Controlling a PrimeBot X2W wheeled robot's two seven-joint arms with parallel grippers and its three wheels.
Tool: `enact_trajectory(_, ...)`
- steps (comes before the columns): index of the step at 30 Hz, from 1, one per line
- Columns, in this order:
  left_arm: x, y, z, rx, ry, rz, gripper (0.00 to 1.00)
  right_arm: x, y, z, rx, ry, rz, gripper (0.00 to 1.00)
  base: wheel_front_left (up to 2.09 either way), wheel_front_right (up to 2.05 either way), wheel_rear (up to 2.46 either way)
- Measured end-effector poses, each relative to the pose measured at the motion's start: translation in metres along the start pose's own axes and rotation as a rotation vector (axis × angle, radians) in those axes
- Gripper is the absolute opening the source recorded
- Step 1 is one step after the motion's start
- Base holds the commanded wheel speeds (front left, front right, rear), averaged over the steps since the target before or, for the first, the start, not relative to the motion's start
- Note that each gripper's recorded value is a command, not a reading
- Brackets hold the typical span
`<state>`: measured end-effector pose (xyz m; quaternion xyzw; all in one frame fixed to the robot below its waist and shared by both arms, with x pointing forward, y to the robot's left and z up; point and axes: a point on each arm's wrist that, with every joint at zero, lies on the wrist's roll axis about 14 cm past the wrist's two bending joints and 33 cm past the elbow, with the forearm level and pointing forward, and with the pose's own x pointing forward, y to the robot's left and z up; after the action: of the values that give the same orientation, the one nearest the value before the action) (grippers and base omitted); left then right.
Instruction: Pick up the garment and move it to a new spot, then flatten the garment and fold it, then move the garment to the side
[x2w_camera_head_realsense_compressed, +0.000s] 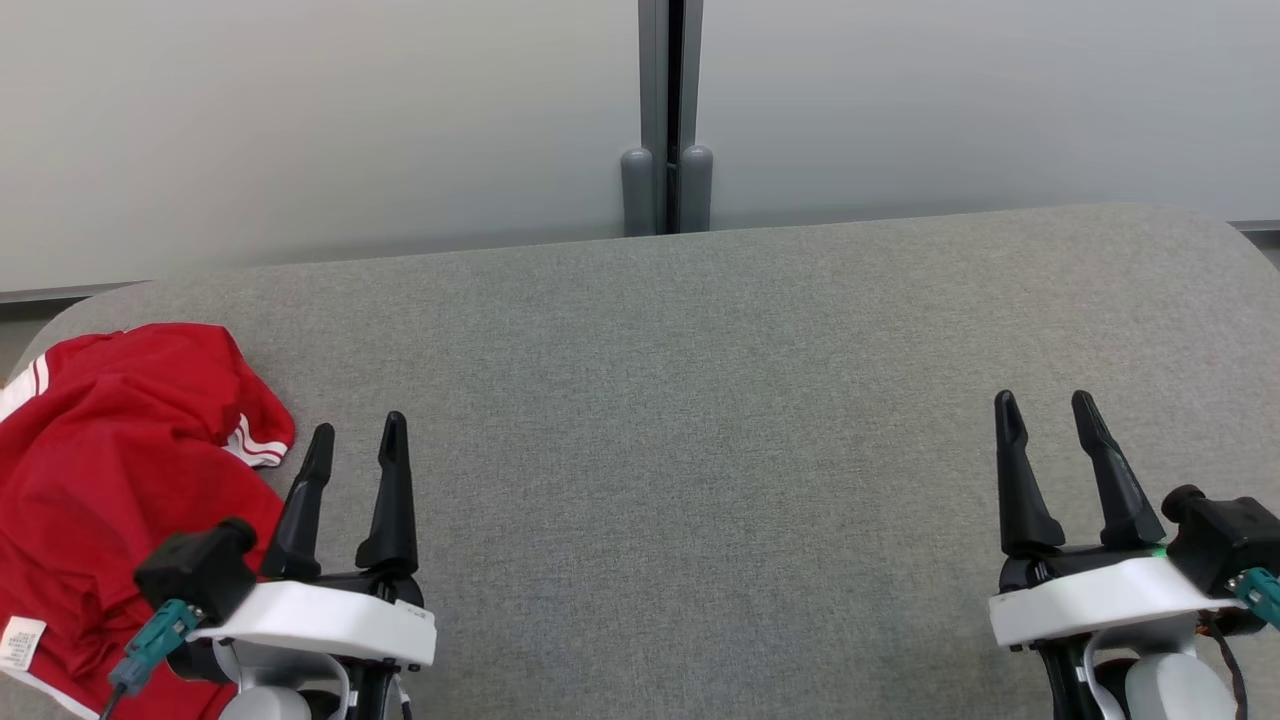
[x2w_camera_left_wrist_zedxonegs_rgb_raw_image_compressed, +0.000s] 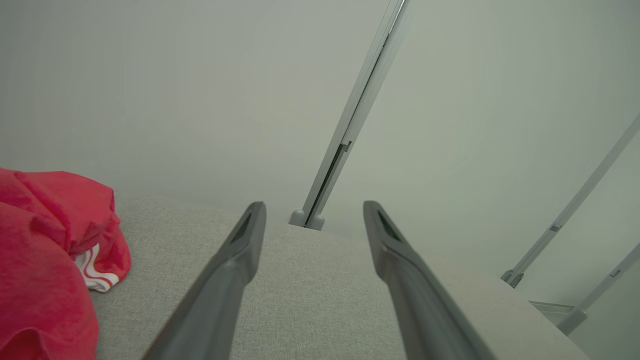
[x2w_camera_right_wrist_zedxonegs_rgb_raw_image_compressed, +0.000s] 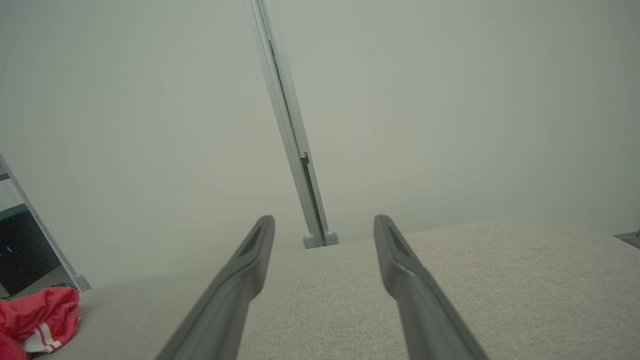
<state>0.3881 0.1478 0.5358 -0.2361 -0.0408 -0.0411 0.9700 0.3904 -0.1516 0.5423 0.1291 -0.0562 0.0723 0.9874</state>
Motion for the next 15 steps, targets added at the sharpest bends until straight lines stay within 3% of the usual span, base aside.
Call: enact_trajectory(15,-0.006,-0.006,-0.031,0.247,0.082,-0.039,1.00,-0.002,0.005,-0.012,-0.164,0.027,0.033,1.00,0.00,0.00,0.00)
